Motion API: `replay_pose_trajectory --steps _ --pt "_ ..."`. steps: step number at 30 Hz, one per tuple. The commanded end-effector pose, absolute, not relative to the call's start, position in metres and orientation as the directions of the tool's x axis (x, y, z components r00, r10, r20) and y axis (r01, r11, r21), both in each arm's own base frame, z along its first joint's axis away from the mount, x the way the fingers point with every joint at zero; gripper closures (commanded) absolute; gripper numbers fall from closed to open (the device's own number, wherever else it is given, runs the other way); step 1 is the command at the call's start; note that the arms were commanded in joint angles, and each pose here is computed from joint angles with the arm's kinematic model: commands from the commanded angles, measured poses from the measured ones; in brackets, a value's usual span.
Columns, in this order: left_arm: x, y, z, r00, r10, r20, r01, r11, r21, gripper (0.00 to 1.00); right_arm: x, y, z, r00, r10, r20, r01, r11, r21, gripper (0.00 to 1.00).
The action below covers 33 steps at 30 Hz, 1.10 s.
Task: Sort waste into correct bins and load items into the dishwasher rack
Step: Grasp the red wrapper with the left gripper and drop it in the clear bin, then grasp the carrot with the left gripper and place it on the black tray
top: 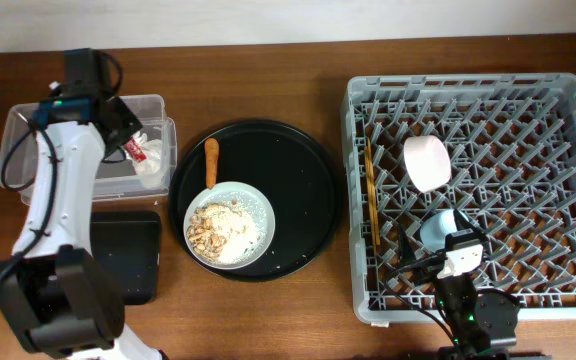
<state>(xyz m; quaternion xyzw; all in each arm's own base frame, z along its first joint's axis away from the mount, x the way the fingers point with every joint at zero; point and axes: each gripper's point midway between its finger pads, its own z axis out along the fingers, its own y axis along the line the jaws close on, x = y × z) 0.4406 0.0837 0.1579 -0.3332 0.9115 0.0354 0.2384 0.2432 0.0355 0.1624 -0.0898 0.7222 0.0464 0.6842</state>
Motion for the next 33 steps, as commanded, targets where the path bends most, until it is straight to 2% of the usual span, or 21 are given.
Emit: replay_pose_trajectory --steps 1,2,5,6,7,9,11,12,13,21,24,27,28,30,33 --pt "0.454 0.079 0.142 -0.741 -0.527 -0.417 -0.507 0.846 -0.168 0.41 0.243 0.036 0.16 -0.048 -0.072 -0.996 -0.197 0.979 -0.061 0.02" --pt "0.454 0.069 0.15 -0.781 -0.467 -0.416 -0.429 0.884 -0.187 0.25 0.243 0.036 0.16 -0.048 -0.072 -0.996 -0.197 0.979 -0.061 0.02" --pt "0.444 0.032 0.179 -0.825 -0.371 -0.426 -0.312 0.928 -0.204 0.24 0.243 0.036 0.16 -0.048 -0.072 -0.996 -0.197 0.979 -0.061 0.02" --pt "0.441 0.024 0.184 -0.835 -0.341 -0.432 -0.282 0.939 -0.196 0.25 0.243 0.036 0.16 -0.048 -0.072 -0.996 -0.197 0.979 -0.061 0.02" --pt "0.437 -0.005 0.189 -0.867 -0.227 -0.443 -0.167 0.971 -0.17 0.28 0.243 0.036 0.16 -0.048 -0.072 -0.996 -0.197 0.979 -0.061 0.02" --pt "0.431 -0.035 0.178 -0.898 -0.108 -0.427 -0.063 0.991 -0.119 0.36 0.243 0.036 0.16 -0.048 -0.072 -0.996 -0.197 0.979 -0.061 0.02" --pt "0.427 -0.052 0.152 -0.914 -0.027 -0.404 -0.028 1.0 -0.004 0.39 0.243 0.036 0.16 -0.048 -0.072 -0.996 -0.197 0.979 -0.061 0.02" --pt "0.431 -0.063 0.128 -0.92 0.031 -0.391 0.01 0.998 0.055 0.45 0.243 0.036 0.16 -0.048 -0.072 -0.996 -0.197 0.979 -0.061 0.02" --pt "0.434 -0.07 0.115 -0.922 0.069 -0.381 0.046 0.997 0.069 0.47 0.243 0.036 0.16 -0.048 -0.072 -0.996 -0.197 0.979 -0.061 0.02" --pt "0.452 -0.068 0.023 -0.956 0.095 -0.277 0.056 0.988 0.147 0.49 0.243 0.036 0.16 -0.048 -0.072 -0.996 -0.197 0.979 -0.061 0.02" --pt "0.453 -0.068 0.014 -0.959 0.095 -0.268 0.056 0.987 0.151 0.58 0.243 0.036 0.16 -0.048 -0.072 -0.996 -0.197 0.979 -0.061 0.02" --pt "0.452 -0.071 0.019 -0.96 0.095 -0.263 0.061 0.989 0.136 0.78 0.243 0.036 0.16 -0.048 -0.072 -0.996 -0.197 0.979 -0.061 0.02" --pt "0.451 -0.07 0.024 -0.962 0.095 -0.256 0.061 0.989 0.138 0.87 0.243 0.036 0.16 -0.048 -0.072 -0.996 -0.197 0.979 -0.061 0.02" --pt "0.457 -0.072 0.057 -0.958 0.088 -0.272 0.053 0.99 0.134 0.96 0.243 0.036 0.16 -0.048 -0.072 -0.996 -0.197 0.979 -0.061 0.02" --pt "0.446 -0.068 0.134 -0.948 -0.015 -0.318 -0.049 0.994 0.097 0.97 0.243 0.036 0.16 -0.048 -0.072 -0.996 -0.197 0.979 -0.061 0.02"
